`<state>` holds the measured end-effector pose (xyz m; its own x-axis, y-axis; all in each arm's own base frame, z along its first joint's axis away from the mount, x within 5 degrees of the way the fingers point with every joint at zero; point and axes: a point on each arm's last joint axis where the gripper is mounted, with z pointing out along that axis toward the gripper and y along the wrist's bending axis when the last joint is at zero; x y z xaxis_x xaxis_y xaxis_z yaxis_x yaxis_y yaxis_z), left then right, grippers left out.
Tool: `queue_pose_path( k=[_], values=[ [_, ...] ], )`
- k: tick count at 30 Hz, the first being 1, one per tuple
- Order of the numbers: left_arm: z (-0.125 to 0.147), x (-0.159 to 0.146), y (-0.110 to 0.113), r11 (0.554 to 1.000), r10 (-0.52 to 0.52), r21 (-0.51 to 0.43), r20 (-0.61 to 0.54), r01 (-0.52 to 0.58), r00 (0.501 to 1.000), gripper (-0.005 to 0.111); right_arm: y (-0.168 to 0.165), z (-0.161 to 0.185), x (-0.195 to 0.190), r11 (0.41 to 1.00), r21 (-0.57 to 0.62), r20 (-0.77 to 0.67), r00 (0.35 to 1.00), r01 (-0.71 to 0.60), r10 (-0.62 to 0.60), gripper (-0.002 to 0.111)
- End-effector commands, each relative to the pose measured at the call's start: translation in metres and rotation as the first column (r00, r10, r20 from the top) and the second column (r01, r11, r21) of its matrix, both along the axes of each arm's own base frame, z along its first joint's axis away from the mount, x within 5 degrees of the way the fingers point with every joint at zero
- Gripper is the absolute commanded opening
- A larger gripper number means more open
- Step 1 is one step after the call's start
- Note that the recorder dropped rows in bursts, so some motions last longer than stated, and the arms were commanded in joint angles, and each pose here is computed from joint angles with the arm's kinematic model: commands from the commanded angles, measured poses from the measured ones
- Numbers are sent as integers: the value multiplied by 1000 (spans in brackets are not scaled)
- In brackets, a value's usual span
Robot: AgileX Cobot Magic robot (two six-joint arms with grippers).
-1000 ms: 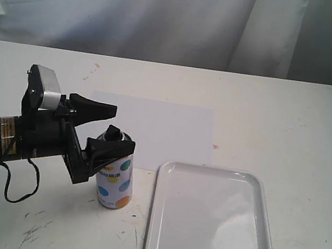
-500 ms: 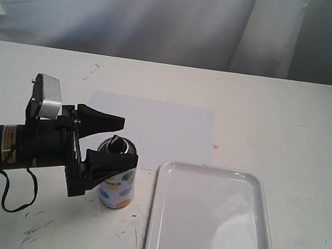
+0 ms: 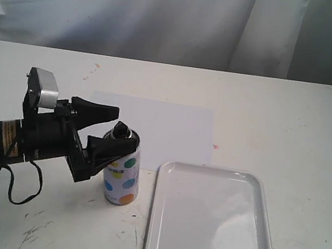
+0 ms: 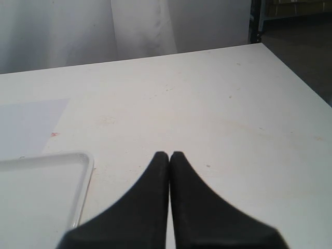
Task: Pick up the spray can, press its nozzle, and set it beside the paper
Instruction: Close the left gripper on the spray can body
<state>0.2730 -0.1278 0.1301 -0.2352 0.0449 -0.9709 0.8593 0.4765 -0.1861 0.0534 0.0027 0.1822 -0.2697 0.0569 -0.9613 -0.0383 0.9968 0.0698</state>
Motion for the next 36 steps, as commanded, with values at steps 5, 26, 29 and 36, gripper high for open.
queue_pose_path(
  k=[5, 26, 29, 36],
  values=[
    [-2, -8, -4, 995, -97, 29, 3, 97, 995, 81, 0, 0, 0, 1000, -15, 11, 1000, 0, 0, 0],
    [-37, 0, 0, 999, 9, 54, -55, -6, 998, 81, 0, 0, 0, 1000, -15, 11, 1000, 0, 0, 0],
    [-41, 2, 2, 998, 45, 51, -74, -41, 996, 81, 0, 0, 0, 1000, -15, 11, 1000, 0, 0, 0],
    [-50, 8, -1, 998, 19, 55, -83, -15, 996, 81, 0, 0, 0, 1000, -15, 11, 1000, 0, 0, 0]
  ],
)
